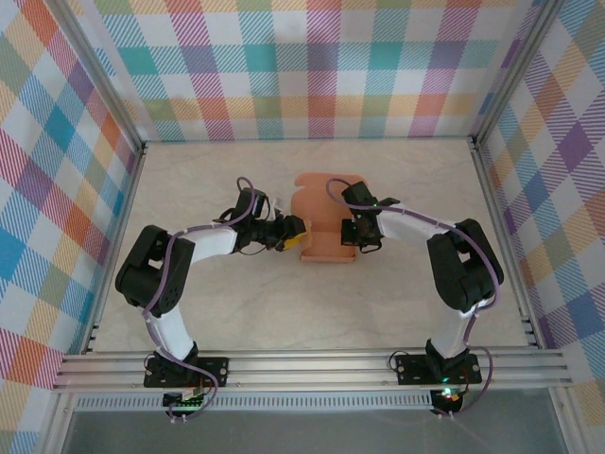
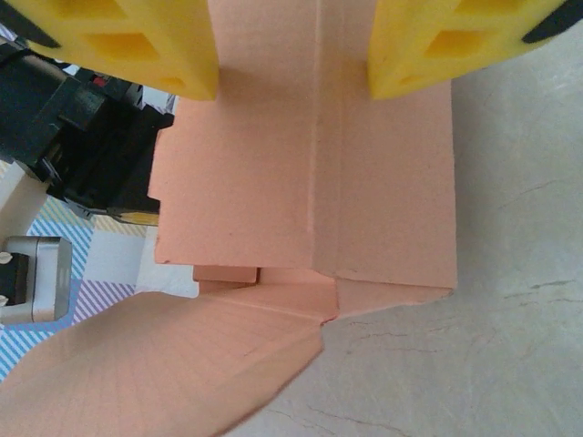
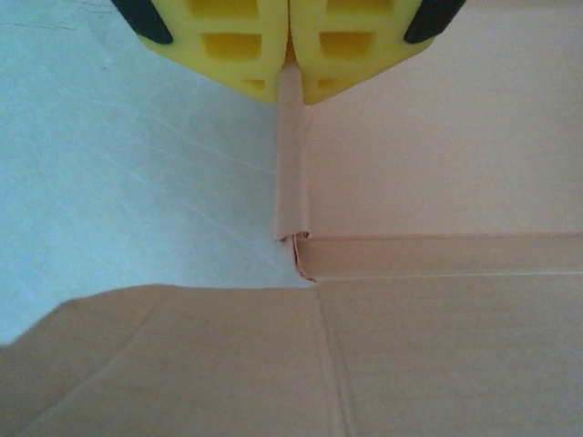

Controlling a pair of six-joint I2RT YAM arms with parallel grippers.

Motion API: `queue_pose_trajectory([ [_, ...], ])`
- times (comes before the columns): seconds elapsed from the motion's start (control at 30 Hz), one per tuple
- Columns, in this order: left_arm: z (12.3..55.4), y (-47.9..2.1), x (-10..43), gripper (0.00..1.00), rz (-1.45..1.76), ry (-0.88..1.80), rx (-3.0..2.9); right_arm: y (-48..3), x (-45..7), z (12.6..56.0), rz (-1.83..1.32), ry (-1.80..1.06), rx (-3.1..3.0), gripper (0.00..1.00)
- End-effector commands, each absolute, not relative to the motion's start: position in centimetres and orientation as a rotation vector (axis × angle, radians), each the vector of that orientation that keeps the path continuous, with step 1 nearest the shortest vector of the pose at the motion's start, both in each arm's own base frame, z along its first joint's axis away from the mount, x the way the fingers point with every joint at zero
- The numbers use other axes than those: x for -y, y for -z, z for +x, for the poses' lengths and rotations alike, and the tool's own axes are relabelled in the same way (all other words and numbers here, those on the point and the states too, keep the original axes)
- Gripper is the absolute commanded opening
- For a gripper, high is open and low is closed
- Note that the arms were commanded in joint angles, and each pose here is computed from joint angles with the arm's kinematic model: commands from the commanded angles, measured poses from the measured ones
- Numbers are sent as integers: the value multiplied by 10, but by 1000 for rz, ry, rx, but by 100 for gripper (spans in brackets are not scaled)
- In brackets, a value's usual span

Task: Fold the paper box

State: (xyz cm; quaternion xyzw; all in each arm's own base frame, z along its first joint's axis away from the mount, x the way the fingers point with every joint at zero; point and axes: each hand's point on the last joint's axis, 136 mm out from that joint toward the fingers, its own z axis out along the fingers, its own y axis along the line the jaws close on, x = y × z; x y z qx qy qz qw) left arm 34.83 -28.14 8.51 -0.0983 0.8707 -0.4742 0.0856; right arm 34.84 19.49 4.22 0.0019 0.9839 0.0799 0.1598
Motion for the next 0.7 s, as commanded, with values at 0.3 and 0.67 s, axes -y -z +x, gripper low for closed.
queue_pose_trajectory([
  [0.3, 334, -58, 279, 43, -274, 1338, -2679, -40, -203, 347, 19, -269, -2835, 3],
  [0.67, 320, -53, 264, 46, -197, 1210, -2732, -42, -203, 347, 23, -269, -2830, 3],
])
